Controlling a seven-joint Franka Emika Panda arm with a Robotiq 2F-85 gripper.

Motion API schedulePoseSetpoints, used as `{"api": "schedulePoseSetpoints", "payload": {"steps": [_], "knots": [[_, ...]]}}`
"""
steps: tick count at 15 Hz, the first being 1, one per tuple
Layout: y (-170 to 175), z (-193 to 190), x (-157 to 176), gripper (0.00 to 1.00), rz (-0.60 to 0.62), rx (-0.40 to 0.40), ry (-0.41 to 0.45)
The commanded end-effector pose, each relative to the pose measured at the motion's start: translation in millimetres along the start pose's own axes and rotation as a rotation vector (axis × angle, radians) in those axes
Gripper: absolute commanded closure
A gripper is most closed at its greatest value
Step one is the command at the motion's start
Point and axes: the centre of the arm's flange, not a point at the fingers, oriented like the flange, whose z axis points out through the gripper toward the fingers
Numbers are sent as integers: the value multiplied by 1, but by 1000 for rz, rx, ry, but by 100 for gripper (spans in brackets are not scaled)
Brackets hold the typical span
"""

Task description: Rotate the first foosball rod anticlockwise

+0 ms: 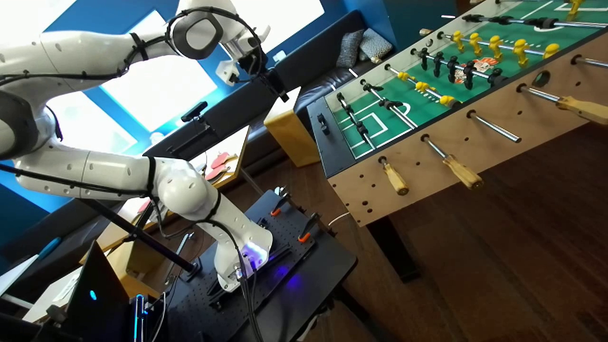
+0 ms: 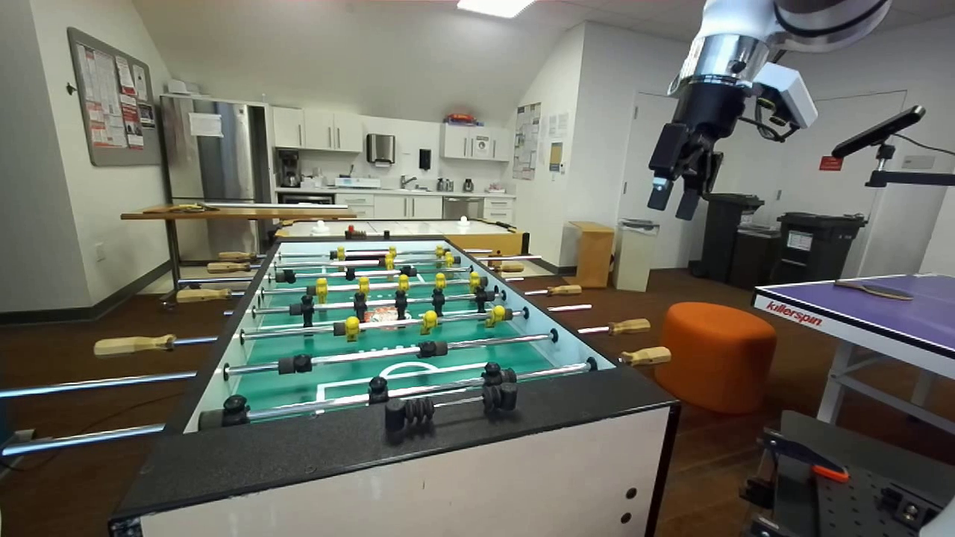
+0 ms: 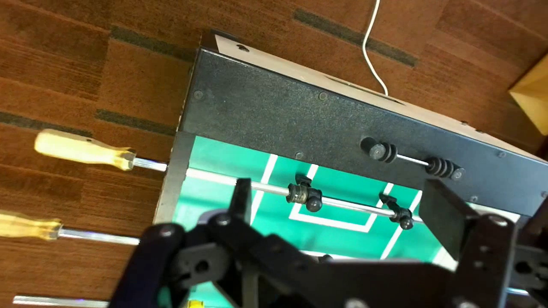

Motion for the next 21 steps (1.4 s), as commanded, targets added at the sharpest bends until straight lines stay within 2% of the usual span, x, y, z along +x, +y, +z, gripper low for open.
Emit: {"api": "schedulePoseSetpoints", "payload": {"steps": [1,4,6,7,9,12,14,17,21], "knots": [[69,-11,11,0,18,156,6],[127,-9,7,0,34,290,29],[147,-3,1,0,59,328,32],[135,-7,-3,0,53,293,54],[148,-5,-5,0,64,311,55],[146,-3,-4,0,62,311,51],[161,-9,5,0,118,370,49],[212,-15,12,0,216,458,30],[297,-8,6,0,373,622,-56]]}}
